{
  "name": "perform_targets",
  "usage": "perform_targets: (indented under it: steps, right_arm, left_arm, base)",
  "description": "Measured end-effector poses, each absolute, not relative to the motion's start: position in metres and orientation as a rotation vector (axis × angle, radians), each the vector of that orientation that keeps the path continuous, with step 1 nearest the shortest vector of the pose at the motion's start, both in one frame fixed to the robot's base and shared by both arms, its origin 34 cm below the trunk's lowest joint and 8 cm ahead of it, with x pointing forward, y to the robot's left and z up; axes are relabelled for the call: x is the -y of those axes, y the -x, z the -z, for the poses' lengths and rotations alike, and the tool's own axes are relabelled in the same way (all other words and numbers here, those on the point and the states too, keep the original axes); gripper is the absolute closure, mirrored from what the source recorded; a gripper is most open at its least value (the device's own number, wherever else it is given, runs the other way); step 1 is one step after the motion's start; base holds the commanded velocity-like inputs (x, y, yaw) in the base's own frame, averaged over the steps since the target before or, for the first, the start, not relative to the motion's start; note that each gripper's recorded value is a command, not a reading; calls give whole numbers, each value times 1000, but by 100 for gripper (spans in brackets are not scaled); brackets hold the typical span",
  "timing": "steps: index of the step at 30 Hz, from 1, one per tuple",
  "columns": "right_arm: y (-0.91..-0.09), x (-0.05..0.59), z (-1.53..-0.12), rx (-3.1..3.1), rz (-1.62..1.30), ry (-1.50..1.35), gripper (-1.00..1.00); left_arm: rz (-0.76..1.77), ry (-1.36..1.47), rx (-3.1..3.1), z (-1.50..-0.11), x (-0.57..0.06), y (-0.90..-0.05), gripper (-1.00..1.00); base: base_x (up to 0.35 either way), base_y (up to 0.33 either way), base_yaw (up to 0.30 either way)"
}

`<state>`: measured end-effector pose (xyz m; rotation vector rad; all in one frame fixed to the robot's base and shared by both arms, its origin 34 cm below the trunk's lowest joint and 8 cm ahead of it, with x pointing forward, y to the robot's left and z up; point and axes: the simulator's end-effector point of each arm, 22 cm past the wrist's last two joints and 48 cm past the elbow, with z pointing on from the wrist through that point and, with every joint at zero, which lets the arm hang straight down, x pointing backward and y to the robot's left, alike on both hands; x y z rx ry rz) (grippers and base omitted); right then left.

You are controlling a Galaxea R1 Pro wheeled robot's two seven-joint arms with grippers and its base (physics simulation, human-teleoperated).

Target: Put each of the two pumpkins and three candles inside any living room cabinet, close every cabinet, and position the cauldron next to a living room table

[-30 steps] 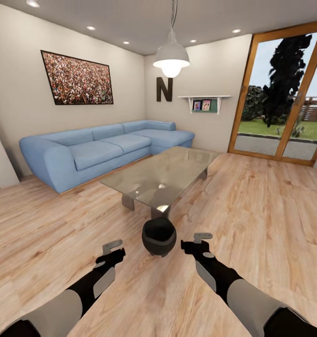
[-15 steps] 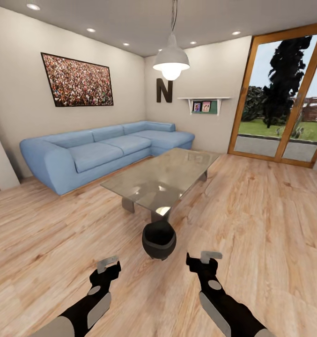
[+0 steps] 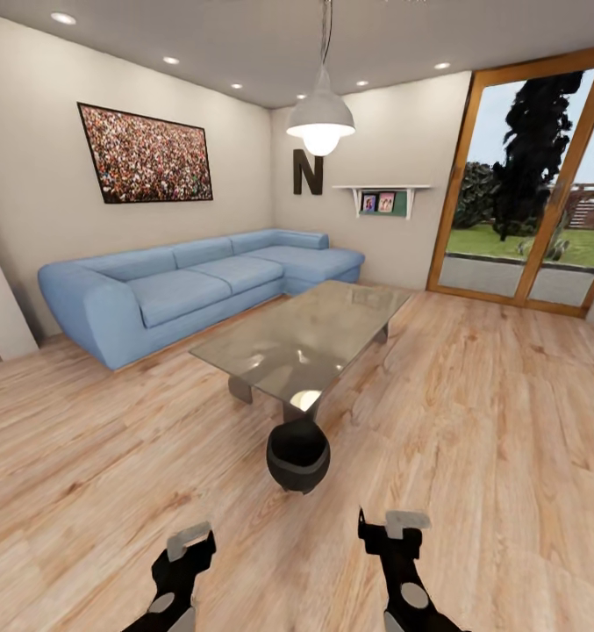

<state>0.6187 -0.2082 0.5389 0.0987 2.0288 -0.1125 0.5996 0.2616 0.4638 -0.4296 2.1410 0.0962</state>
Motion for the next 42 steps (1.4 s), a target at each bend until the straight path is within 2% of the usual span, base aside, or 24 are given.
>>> perform_targets:
  steps: [7, 14, 27, 42]
  right_arm:
    - [-566, 224, -508, -2064, 143, -126, -100]
    - [-524, 275, -487, -2020, 258, -152, -100]
    - [-474, 296, -486, -2008, 334, -111, -100]
    - [-473, 287, -513, -2016, 322, -112, -100]
  left_arm:
    - [-169, 448, -2132, -445, -294, -527, -100]
    - [-235, 468, -2106, -444, -306, -466, -100]
    - [-315, 412, -2137, -453, -325, -415, -100]
    - [-365, 401, -2182, -470, -329, -394, -100]
  base:
    - [0, 0, 0]
    - [0, 0, 0]
    - [0, 0, 0]
    - [0, 0, 0]
